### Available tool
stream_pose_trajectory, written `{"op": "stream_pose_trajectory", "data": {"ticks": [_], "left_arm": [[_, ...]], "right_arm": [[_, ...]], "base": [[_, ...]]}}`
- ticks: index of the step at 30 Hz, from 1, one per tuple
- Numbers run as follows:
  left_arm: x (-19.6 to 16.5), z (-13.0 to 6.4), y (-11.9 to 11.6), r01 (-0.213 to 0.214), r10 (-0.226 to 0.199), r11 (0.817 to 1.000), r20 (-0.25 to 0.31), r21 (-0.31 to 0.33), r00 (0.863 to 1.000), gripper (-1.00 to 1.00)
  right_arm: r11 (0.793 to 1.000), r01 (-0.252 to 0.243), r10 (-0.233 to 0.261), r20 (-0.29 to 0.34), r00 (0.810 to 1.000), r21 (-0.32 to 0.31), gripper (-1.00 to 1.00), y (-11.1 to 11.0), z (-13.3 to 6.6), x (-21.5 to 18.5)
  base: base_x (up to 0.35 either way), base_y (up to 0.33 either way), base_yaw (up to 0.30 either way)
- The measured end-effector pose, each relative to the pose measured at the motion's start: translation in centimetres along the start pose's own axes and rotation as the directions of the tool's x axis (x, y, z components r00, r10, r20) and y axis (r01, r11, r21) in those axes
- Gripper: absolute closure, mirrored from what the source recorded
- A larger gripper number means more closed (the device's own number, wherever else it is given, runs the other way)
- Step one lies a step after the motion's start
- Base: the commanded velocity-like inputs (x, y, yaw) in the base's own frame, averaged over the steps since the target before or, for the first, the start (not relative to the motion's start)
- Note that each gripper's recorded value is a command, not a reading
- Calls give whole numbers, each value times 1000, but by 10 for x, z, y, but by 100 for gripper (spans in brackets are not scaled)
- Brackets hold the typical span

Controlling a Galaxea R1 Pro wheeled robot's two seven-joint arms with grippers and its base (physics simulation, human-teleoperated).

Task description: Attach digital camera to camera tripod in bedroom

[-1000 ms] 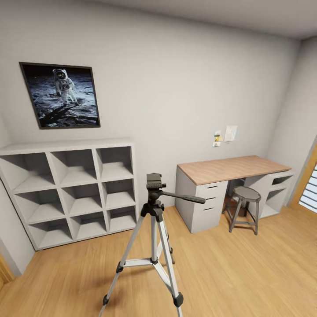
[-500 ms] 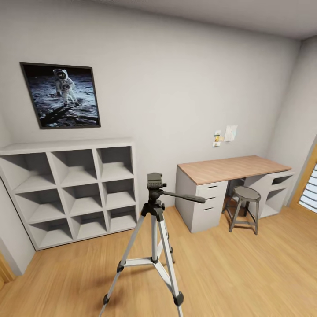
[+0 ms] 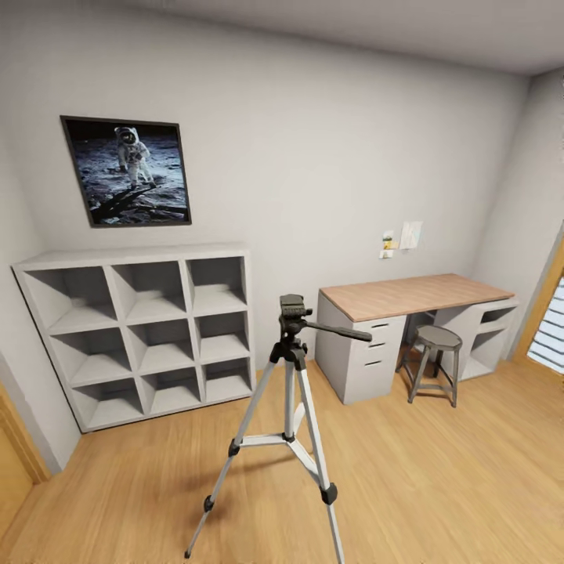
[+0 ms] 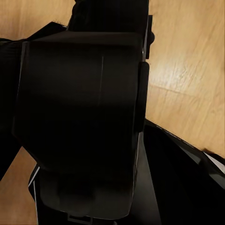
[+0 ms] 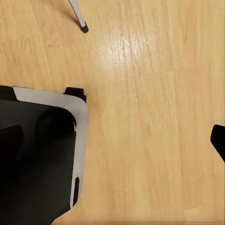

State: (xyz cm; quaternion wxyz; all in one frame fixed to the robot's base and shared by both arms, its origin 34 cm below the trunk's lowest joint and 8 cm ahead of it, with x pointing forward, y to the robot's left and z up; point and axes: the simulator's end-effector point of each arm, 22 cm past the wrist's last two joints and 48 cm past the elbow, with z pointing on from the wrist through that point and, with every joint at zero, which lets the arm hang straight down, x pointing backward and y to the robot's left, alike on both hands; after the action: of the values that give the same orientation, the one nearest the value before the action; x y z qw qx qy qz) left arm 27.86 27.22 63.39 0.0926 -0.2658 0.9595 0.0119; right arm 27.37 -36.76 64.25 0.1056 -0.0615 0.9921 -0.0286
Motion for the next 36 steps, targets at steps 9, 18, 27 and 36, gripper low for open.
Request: {"op": "stream_pose_trajectory", "data": {"ticks": [9,18,27,36], "left_arm": [[0,0,0,0,0,1000,0,0,1000,100],[2,0,1,0,0,1000,-4,-3,1000,100],[6,2,4,-1,1,1000,-16,-10,1000,100],[11,3,7,-2,2,1000,-28,-17,1000,100]], "right_arm": [[1000,0,0,-2,1000,-4,-100,3,0,0],[1000,1,-1,-12,1000,-1,-100,0,0,3],[1000,3,-3,-25,1000,0,-100,-1,1,8],[1000,4,-4,-36,999,-2,-100,0,2,13]], "base": [[-51,24,0],[-4,2,0],[0,0,0],[0,0,0]]}}
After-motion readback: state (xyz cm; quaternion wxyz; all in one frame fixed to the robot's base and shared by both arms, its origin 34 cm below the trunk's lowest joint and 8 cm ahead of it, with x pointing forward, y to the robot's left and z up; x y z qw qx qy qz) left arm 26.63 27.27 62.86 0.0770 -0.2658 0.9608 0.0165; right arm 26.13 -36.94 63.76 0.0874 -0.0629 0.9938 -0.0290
